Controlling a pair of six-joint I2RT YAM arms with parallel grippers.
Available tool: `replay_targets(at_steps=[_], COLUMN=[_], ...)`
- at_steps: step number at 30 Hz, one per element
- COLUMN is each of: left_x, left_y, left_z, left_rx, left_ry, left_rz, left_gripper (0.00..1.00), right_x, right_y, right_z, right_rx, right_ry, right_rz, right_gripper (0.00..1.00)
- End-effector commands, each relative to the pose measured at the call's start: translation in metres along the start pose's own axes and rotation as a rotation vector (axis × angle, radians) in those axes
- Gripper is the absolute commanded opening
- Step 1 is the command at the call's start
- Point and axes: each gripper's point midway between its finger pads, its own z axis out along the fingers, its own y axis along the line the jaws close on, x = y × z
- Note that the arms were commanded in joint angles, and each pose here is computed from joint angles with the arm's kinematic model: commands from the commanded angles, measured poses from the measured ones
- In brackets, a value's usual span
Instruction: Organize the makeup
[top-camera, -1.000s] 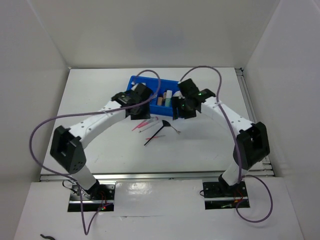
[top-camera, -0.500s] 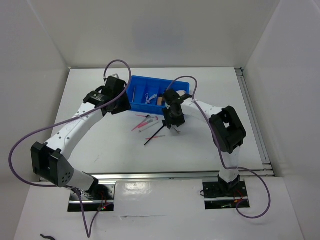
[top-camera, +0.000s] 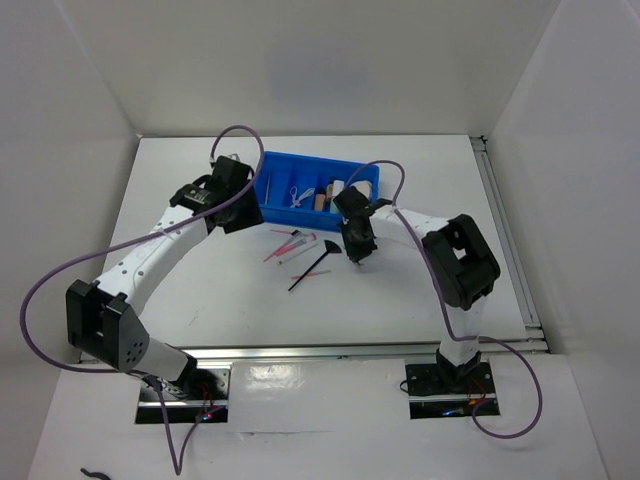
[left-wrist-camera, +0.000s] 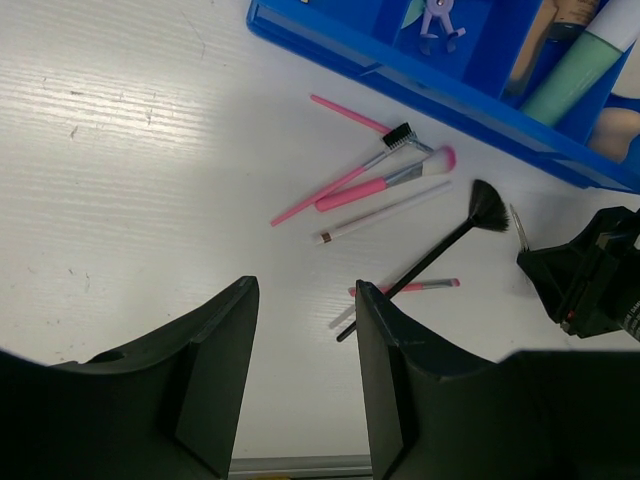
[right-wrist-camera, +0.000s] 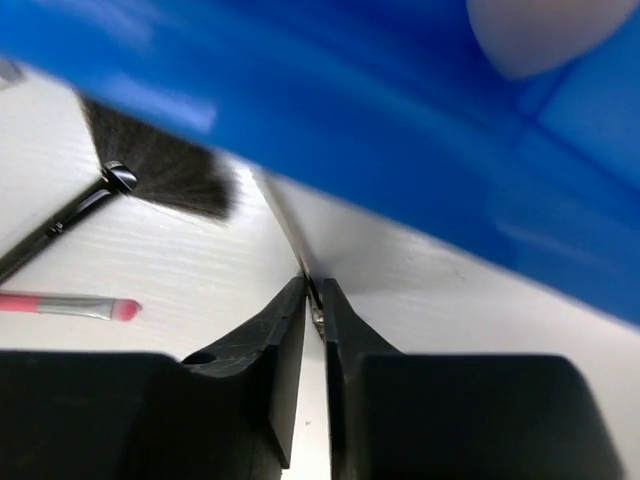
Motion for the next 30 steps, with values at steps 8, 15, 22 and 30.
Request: replay_targets(at_steps=[8, 15, 22, 30], left_x=[-0.004, -0.01, -0.018, -0.024], left_y=[-0.003, 0.011, 0.036, 0.051], left_z=[0.004, 0.004, 0.001, 0.0], left_rx=[0.016, -0.06, -0.066, -0.085], left_ry=[-0.01, -0.028, -0.064, -0.084], left_rz=[0.017, 0.005, -0.081, -0.125], left_gripper=[0.59, 0.59, 0.59, 0.59], right_x=[0.007, -0.048, -0.16, -0.25], right_y=[-0.022, -0.011, 0.031, 0.078], right_z=[-0.05, -0.112, -0.121, -0.091], right_rx=[0.078, 0.027, -0.071, -0.238], right_ry=[-0.039, -0.19, -0.329, -0.476], right_rz=[0.075, 0.085, 0.087, 0.084], right_gripper=[0.08, 0.05, 0.05, 0.05])
